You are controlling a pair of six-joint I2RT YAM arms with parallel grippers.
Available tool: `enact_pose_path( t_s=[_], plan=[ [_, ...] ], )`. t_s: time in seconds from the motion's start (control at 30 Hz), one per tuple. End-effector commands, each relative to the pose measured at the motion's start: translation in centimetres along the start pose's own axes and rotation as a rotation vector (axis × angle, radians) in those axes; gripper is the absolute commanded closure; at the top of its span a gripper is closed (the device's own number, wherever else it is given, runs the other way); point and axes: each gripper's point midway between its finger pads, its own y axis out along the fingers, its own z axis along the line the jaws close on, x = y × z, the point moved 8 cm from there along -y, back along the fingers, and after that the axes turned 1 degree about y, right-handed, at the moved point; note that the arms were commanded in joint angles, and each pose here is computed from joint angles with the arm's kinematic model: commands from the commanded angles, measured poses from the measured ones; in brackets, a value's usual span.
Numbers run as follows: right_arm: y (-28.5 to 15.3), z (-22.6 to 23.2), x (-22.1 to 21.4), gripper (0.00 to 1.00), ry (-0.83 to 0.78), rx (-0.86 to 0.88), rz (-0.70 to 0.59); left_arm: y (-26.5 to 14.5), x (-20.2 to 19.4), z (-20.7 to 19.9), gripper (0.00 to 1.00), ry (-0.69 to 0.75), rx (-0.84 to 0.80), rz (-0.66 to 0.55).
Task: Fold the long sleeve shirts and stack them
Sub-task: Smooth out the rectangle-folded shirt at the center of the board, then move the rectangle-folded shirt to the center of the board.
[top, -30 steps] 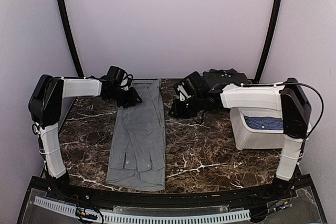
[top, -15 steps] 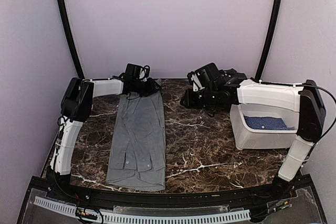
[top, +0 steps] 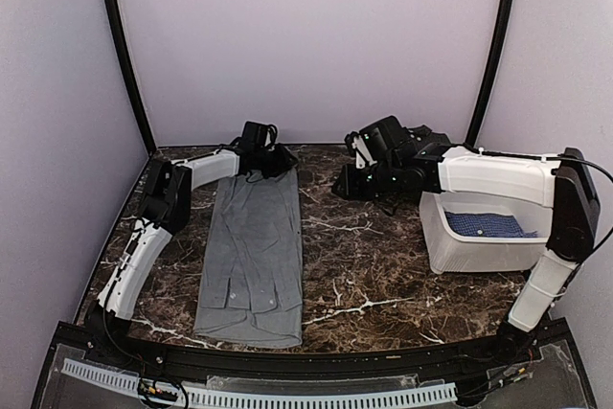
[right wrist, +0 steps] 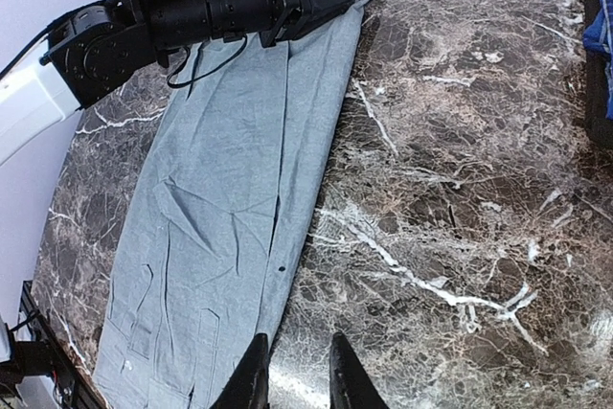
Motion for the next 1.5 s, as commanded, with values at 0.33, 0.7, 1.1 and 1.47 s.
enact_pose_path(
  t_s=[0.33,0.7,1.1,1.47],
  plan=[
    [-1.3,0.5,0.7,0.72,-0.022,0.026,-0.03,-5.9,4.8,-9.2,0.66,0.138,-0.217,-0.082],
    [-1.5,2.3,-0.3,0.63,-0.039,0.122,-0.01,-15.9,5.2,-13.9,0.63,0.226,-0.204,-0.104],
    [4.0,7.4,-3.6,0.69,-0.041,0.322,0.102,-22.3,-3.5,-2.7,0.67,0.112,0.052,0.009],
    [12.2,8.9,-6.8,0.78,-0.006,0.351,0.194,-21.8,-7.0,4.6,0.68,0.069,0.265,0.101]
  ],
)
